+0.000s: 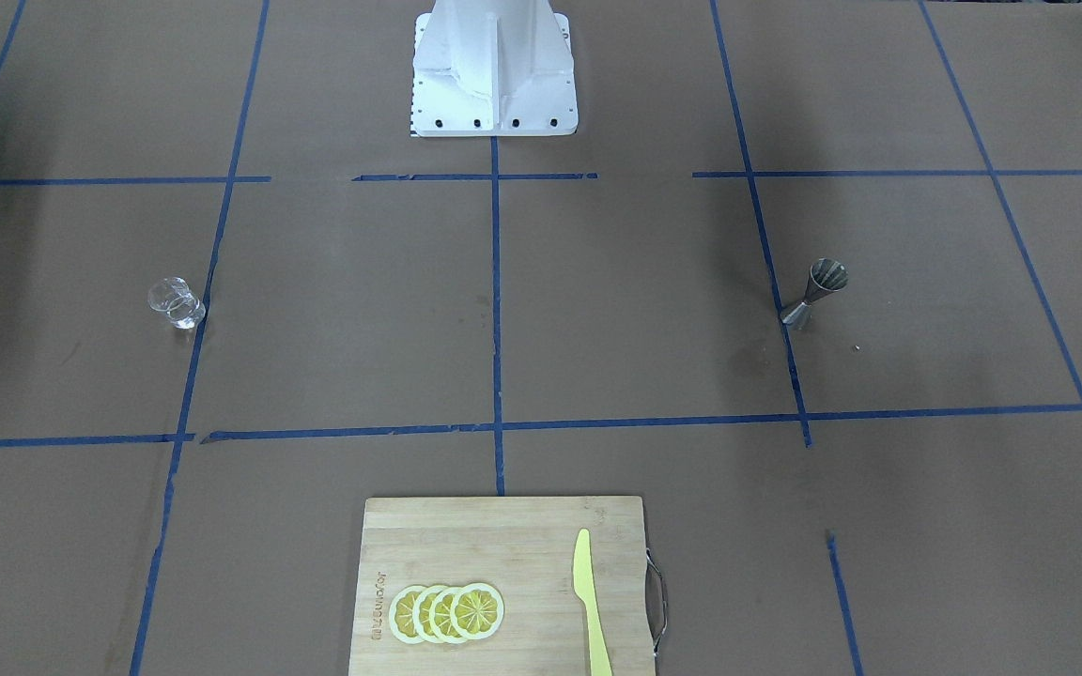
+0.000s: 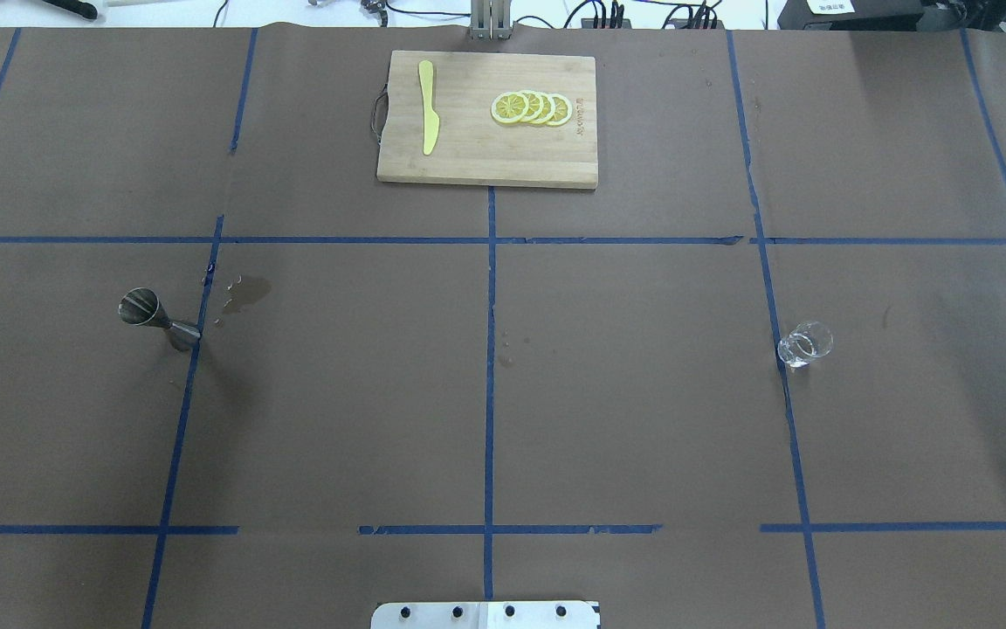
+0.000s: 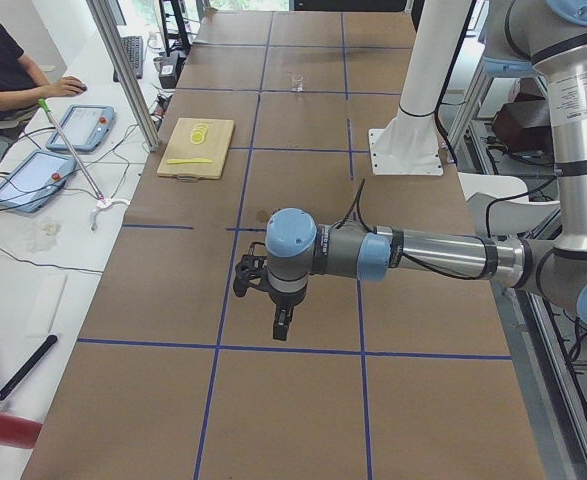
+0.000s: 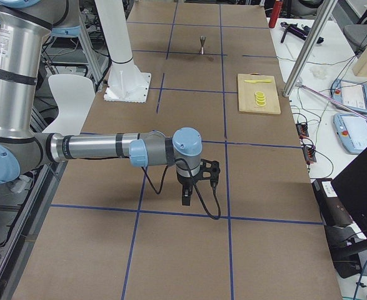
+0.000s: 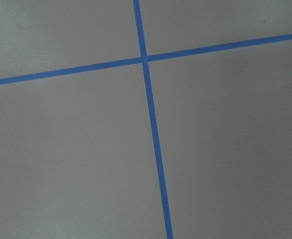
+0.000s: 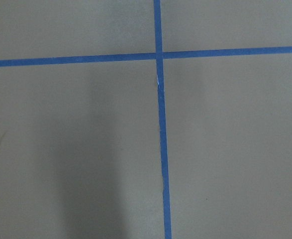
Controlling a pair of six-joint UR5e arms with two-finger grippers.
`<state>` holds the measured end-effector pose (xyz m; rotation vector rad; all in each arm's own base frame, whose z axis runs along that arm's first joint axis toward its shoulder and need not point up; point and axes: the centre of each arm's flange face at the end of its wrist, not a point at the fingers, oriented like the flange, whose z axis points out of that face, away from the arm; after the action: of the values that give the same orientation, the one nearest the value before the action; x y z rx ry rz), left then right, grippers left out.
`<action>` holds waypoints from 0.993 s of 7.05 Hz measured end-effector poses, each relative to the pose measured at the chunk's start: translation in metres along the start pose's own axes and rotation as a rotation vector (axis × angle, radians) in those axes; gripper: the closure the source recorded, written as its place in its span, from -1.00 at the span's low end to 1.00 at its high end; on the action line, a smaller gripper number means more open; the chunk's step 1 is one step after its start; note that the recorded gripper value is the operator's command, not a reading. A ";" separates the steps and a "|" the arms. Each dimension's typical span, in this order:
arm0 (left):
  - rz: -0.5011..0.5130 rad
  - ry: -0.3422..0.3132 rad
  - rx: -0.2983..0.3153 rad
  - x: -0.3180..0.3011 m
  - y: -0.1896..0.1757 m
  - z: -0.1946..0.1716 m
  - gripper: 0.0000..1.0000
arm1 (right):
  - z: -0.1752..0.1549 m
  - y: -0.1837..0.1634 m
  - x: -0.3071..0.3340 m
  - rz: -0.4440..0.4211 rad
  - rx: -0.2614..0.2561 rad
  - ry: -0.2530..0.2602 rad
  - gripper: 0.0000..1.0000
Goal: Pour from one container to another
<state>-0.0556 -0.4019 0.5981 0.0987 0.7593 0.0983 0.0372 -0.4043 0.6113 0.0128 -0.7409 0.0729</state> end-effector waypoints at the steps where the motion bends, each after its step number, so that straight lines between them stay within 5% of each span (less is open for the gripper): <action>1: 0.014 -0.001 0.001 -0.002 0.002 0.000 -1.00 | 0.001 0.003 0.001 0.002 -0.004 -0.001 -1.00; 7: 0.069 -0.001 0.015 -0.009 0.003 0.000 -1.00 | 0.002 0.004 0.000 0.004 -0.006 -0.010 -1.00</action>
<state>-0.0621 -0.4002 0.6043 0.1394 0.7556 0.1576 0.0361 -0.4007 0.6126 0.0059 -0.7509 0.0748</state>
